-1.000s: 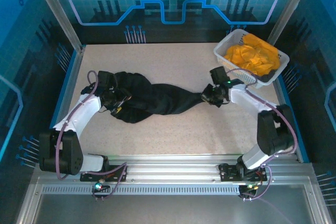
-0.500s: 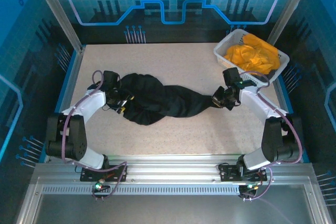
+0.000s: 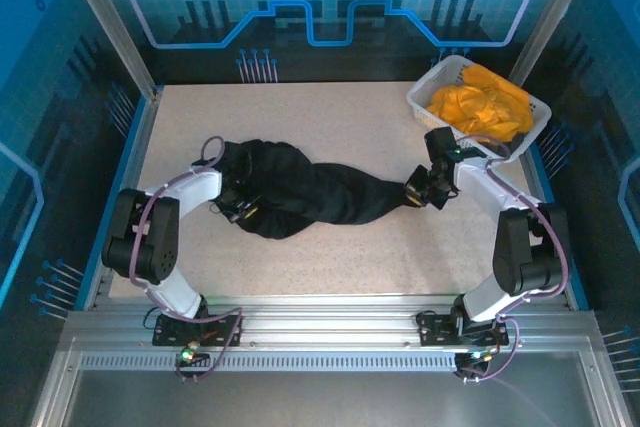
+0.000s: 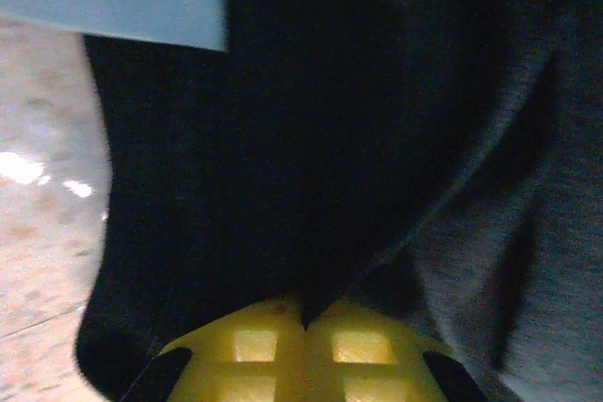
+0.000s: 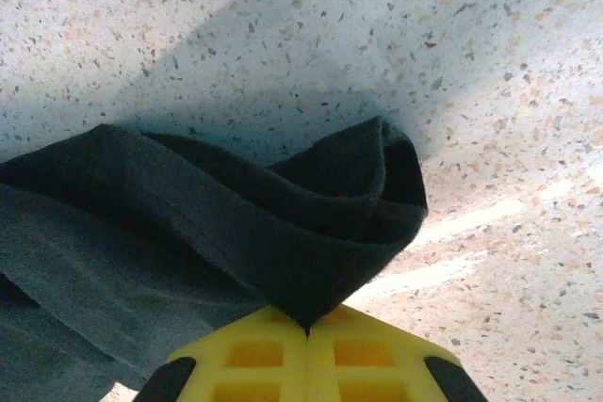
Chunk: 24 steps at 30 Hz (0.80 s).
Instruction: Fold and stack the t-shirts
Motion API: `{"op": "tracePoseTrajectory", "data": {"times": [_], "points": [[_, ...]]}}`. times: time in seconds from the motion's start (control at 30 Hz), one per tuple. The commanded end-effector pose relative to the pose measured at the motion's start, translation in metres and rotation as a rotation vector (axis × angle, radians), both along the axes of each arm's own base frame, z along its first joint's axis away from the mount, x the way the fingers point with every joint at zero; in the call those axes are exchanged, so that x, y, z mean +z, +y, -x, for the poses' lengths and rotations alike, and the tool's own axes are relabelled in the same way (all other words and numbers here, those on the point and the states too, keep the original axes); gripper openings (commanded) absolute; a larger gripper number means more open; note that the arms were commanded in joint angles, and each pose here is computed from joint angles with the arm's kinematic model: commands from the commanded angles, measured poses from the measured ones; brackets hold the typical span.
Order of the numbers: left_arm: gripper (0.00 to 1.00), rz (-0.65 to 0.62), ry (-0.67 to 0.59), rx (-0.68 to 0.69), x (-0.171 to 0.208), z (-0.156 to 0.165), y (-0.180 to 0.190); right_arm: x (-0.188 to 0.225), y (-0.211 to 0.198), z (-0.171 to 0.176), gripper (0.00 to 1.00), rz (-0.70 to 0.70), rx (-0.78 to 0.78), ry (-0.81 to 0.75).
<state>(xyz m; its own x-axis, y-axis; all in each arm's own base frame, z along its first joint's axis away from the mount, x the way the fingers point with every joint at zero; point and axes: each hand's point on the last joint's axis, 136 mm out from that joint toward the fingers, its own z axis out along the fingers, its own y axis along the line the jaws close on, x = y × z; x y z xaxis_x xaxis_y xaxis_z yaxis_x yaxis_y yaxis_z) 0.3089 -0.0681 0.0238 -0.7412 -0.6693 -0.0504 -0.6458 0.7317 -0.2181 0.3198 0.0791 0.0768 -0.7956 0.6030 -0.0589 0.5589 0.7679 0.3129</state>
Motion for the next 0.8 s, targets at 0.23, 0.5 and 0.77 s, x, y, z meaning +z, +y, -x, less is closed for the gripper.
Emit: {"op": "tracePoseTrajectory", "data": {"times": [0.23, 0.5, 0.77], "points": [[0.50, -0.226, -0.023, 0.020, 0.051, 0.052, 0.052, 0.004, -0.017, -0.003, 0.00, 0.039, 0.026, 0.023], [0.64, 0.011, 0.010, 0.128, 0.049, 0.077, 0.011, 0.007, -0.016, 0.001, 0.34, 0.060, 0.064, 0.042], [0.64, 0.094, 0.054, 0.216, 0.007, 0.061, -0.009, -0.006, 0.018, 0.015, 0.50, -0.035, 0.128, 0.032]]}}
